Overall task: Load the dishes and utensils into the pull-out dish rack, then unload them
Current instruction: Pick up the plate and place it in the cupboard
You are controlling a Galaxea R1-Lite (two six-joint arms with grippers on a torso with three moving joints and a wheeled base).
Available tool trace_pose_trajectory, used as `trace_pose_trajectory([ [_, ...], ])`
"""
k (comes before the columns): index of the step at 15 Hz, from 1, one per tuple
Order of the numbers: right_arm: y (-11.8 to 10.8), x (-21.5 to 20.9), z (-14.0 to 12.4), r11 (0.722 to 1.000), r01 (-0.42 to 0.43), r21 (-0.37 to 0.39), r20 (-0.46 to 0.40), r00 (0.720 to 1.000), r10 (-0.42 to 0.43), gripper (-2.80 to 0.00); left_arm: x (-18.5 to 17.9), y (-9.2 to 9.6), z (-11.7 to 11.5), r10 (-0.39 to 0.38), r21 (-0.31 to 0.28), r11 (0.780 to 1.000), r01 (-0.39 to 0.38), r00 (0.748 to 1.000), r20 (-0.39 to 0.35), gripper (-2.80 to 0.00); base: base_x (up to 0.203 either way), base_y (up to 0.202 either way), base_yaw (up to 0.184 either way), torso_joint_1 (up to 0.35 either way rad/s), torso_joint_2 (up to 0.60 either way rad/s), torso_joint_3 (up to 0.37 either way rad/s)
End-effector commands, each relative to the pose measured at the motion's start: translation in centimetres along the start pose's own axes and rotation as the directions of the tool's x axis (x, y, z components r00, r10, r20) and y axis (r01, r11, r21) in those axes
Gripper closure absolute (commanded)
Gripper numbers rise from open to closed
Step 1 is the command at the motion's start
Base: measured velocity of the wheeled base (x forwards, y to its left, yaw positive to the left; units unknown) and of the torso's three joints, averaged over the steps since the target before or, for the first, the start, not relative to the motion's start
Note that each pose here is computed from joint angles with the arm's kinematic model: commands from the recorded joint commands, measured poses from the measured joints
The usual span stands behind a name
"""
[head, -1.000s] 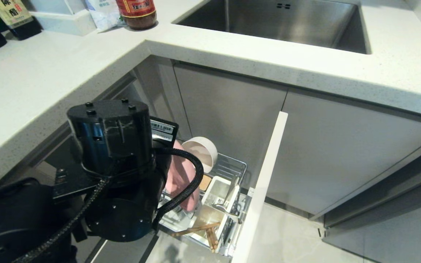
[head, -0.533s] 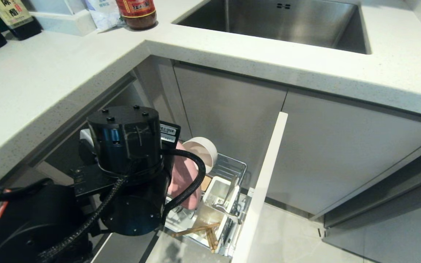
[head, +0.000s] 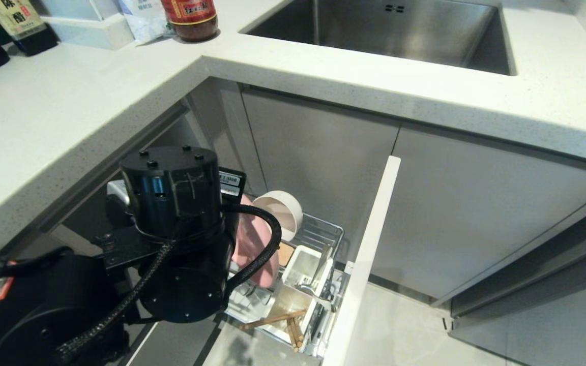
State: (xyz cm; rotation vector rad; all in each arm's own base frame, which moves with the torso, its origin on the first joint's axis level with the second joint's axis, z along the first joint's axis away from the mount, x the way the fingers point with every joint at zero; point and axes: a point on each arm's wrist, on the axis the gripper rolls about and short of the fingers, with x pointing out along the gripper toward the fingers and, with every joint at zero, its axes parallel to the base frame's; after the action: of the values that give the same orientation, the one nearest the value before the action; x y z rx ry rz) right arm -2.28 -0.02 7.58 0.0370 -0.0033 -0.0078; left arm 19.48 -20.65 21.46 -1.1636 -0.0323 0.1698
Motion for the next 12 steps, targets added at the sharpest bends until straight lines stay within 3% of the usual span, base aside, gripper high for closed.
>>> trace_pose_trajectory([
  [1, 0.0, 0.0, 0.0, 1.0, 0.0, 0.0, 0.0, 1.0, 0.0, 0.0, 0.1, -0.3, 0.6, -0.004, -0.029, 1.0, 0.005, 1.0, 0.024, 0.0, 0.0, 0.0, 0.0, 0.0, 0.0, 0.0],
  [6, 0.0, 0.0, 0.0, 1.0, 0.0, 0.001, 0.0, 1.0, 0.0, 0.0, 1.3, 0.9, 0.9, 0.049, -0.016, 0.999, -0.048, 0.995, 0.087, 0.0, 0.0, 0.0, 0.0, 0.0, 0.0, 0.0],
  [12, 0.0, 0.0, 0.0, 1.0, 0.0, 0.0, 0.0, 1.0, 0.0, 0.0, 2.0, 2.5, 0.0, 0.12, 0.026, 0.992, -0.121, 0.991, 0.066, 0.0, 0.0, 0.0, 0.0, 0.0, 0.0, 0.0],
])
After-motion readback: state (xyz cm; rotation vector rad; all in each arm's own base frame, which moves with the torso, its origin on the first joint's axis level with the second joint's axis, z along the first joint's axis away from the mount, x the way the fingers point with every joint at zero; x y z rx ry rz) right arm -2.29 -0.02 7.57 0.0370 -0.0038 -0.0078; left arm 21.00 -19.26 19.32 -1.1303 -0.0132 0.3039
